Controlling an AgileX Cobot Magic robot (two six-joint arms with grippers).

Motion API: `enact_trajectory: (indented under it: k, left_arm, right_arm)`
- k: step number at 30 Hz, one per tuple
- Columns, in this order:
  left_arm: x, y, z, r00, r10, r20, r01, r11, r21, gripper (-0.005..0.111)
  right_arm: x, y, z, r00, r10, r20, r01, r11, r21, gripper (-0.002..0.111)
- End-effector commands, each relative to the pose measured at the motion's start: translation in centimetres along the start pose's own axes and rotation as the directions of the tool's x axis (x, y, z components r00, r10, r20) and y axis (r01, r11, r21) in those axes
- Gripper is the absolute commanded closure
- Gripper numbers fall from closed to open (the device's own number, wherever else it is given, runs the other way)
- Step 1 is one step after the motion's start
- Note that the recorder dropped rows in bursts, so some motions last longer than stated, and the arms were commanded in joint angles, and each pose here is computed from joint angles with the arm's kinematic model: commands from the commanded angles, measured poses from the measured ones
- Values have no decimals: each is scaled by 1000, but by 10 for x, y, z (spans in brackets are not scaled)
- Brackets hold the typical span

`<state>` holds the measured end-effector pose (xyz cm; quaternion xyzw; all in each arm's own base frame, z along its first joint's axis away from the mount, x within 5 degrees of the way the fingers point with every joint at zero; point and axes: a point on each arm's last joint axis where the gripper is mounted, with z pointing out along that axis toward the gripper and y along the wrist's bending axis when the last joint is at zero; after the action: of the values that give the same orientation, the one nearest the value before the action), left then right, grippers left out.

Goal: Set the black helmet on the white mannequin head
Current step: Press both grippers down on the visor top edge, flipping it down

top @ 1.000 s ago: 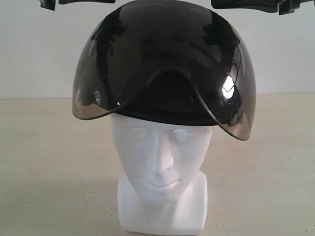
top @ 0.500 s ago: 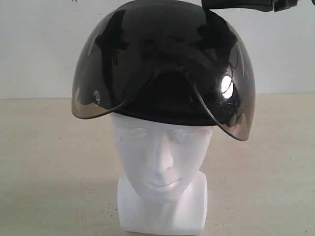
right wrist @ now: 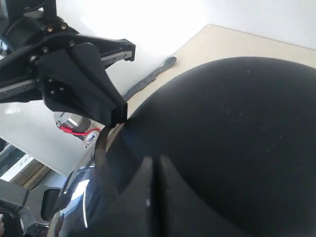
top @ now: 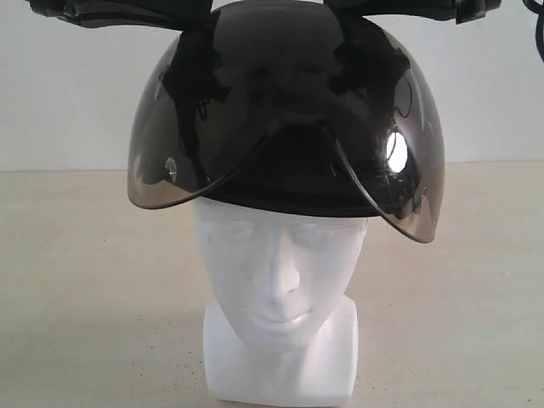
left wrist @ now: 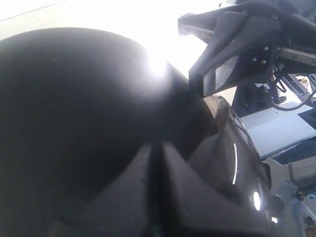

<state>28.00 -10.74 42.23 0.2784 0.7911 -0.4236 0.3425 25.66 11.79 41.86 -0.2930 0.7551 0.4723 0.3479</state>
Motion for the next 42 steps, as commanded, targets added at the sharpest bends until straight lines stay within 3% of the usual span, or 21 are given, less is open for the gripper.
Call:
enact_trajectory:
  k: [1, 6, 17, 32, 42]
  left_arm:
    - [6, 1, 6, 999, -9, -38, 9, 1000, 5, 102]
    - [14, 6, 11, 997, -47, -54, 48, 999, 19, 102]
    - [29, 1, 20, 992, -67, -107, 71, 997, 32, 102]
    - [61, 8, 27, 977, -133, -169, 141, 989, 36, 102]
    - [64, 9, 27, 975, -126, -182, 133, 991, 27, 102]
  right_arm:
    - [7, -4, 1, 997, 13, -75, -10, 999, 47, 108]
    - [11, 5, -5, 997, 6, -80, -1, 998, 64, 108]
    - [42, -3, 3, 992, 73, -105, -71, 997, 19, 108]
    - [50, -2, 10, 988, 76, -132, -78, 997, -3, 108]
    - [65, 1, 22, 977, 73, -198, -80, 996, -30, 108]
